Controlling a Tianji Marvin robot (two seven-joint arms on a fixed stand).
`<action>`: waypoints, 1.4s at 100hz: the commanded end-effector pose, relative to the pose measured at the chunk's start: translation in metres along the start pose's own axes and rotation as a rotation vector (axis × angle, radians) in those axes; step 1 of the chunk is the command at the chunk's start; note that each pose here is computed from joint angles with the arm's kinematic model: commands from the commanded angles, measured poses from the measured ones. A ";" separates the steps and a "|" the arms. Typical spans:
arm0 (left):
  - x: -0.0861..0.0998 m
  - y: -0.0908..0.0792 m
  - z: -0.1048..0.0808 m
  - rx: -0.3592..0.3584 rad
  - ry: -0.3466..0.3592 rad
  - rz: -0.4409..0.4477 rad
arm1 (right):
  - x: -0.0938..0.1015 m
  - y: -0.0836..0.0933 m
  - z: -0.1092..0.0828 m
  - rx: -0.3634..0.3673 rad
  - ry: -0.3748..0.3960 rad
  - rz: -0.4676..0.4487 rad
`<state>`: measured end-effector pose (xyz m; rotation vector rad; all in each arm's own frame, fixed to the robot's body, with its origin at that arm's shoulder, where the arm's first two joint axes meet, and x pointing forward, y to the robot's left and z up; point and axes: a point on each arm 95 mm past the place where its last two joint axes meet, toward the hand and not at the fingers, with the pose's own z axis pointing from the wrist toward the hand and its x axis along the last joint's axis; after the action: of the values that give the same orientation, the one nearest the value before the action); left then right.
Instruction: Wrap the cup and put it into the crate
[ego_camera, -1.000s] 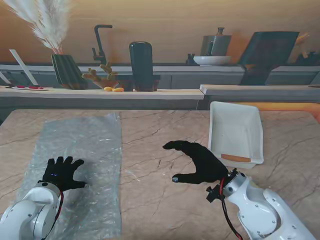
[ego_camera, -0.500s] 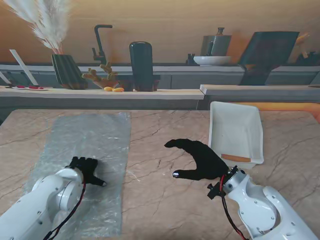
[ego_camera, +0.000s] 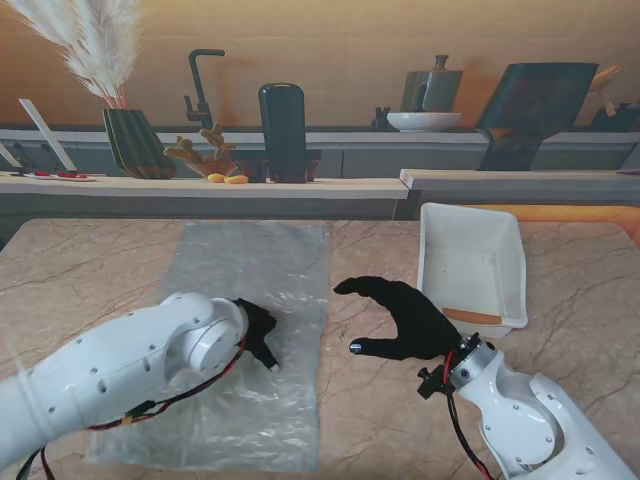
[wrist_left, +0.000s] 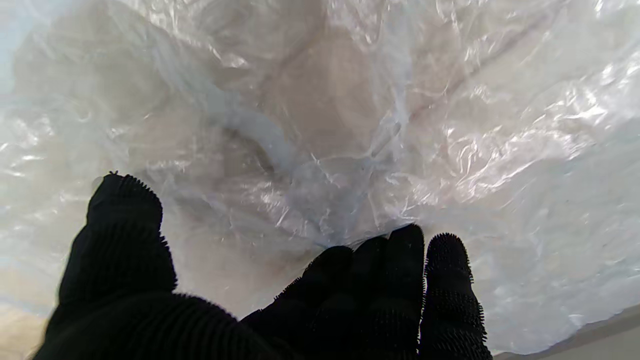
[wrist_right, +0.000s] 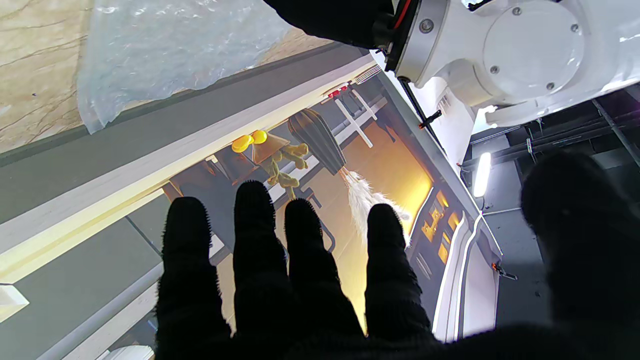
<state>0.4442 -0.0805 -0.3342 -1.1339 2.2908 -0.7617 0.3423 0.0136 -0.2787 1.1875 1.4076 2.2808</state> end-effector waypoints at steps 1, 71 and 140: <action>0.029 0.008 0.009 -0.060 0.073 -0.005 | 0.002 -0.001 -0.002 -0.009 0.005 0.004; 0.089 -0.008 0.041 0.005 0.066 0.155 | 0.004 0.000 -0.007 -0.042 0.009 0.006; 0.083 0.011 0.029 0.164 0.290 0.315 | 0.004 0.001 -0.008 -0.054 0.004 0.012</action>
<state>0.4265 -0.1604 -0.3467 -0.5933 2.4347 -1.0741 0.3355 0.0082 -0.2783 1.1787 1.3378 2.3065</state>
